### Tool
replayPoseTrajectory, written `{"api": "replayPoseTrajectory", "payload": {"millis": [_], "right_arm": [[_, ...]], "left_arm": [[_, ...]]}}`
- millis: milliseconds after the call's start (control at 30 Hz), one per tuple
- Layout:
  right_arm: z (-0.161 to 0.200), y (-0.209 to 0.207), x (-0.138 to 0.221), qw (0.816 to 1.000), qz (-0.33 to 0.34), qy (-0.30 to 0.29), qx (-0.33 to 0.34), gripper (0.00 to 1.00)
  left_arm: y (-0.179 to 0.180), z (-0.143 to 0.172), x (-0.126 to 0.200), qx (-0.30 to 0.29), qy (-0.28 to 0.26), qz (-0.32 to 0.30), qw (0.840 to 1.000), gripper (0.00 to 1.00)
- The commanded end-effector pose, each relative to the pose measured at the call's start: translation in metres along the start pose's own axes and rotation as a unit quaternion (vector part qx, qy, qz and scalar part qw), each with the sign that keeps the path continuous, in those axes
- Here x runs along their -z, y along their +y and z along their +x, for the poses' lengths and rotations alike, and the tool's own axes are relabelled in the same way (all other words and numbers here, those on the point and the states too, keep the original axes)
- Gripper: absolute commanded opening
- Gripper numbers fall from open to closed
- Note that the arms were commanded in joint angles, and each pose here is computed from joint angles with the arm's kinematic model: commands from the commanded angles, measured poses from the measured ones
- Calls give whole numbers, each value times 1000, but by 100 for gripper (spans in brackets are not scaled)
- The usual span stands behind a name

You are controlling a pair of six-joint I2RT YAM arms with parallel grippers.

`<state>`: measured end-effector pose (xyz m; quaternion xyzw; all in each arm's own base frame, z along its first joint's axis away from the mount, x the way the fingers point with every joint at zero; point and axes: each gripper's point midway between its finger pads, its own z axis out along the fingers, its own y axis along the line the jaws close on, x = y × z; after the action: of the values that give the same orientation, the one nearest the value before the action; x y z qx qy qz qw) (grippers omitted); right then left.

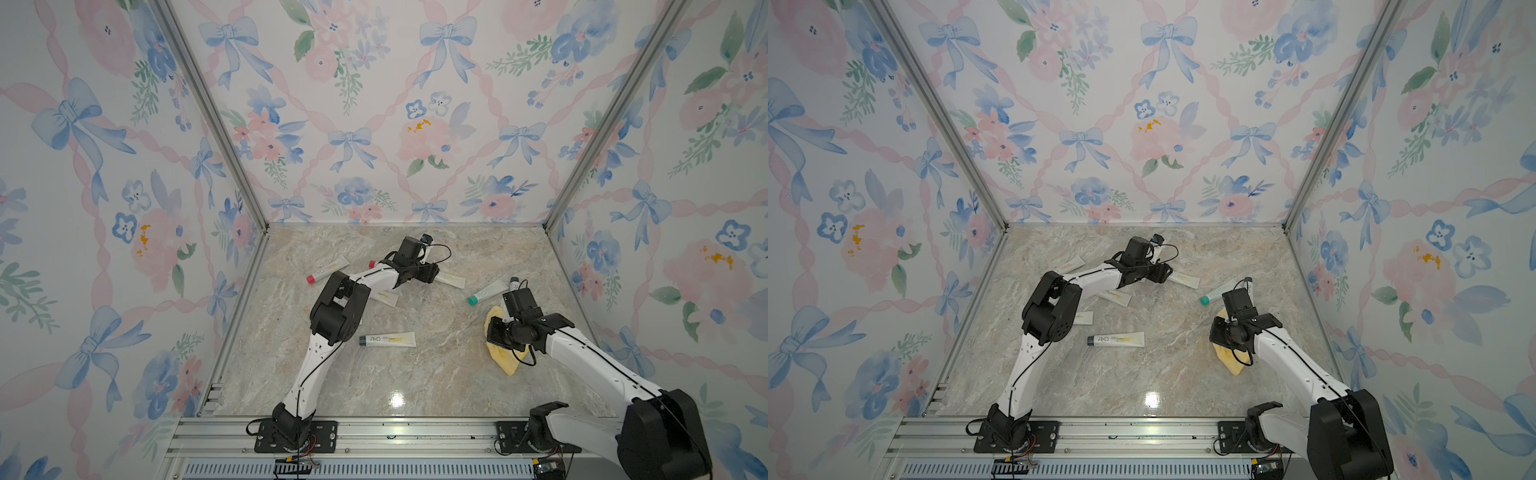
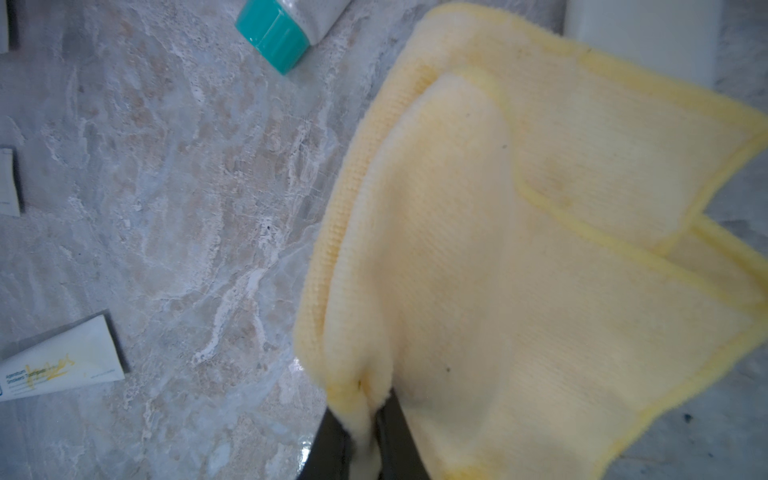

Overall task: Wipe the surface of the toothpaste tube
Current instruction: Move the toothpaste to the center of the board.

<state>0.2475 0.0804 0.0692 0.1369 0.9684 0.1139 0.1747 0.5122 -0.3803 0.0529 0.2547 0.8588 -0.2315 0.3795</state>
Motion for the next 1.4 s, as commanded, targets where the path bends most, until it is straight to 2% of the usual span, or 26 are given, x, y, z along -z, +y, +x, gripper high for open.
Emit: {"api": "replayPoseTrajectory", "payload": {"millis": [0,267,667,800,1100,1367], "right_arm": [[9,-8,0,1000,8,11,2,13],[10,-9,-1,1000,7,11,0,13],[11,-8,-4,1000,3,12,-1,13],[11,-8,-3,1000,3,11,0,13],[10,-8,-2,1000,3,10,-2,13],[11,-8,-7,1000,5,15,0,13]], "left_arm": [[-8,10,-8,9,15,28,999,74],[-19,29,-3,9,36,44,998,71],[-42,69,7,-35,75,16,996,59],[-41,68,3,-40,73,8,997,52],[-42,71,2,-48,75,4,996,24],[-51,76,37,-49,75,4,996,19]]}}
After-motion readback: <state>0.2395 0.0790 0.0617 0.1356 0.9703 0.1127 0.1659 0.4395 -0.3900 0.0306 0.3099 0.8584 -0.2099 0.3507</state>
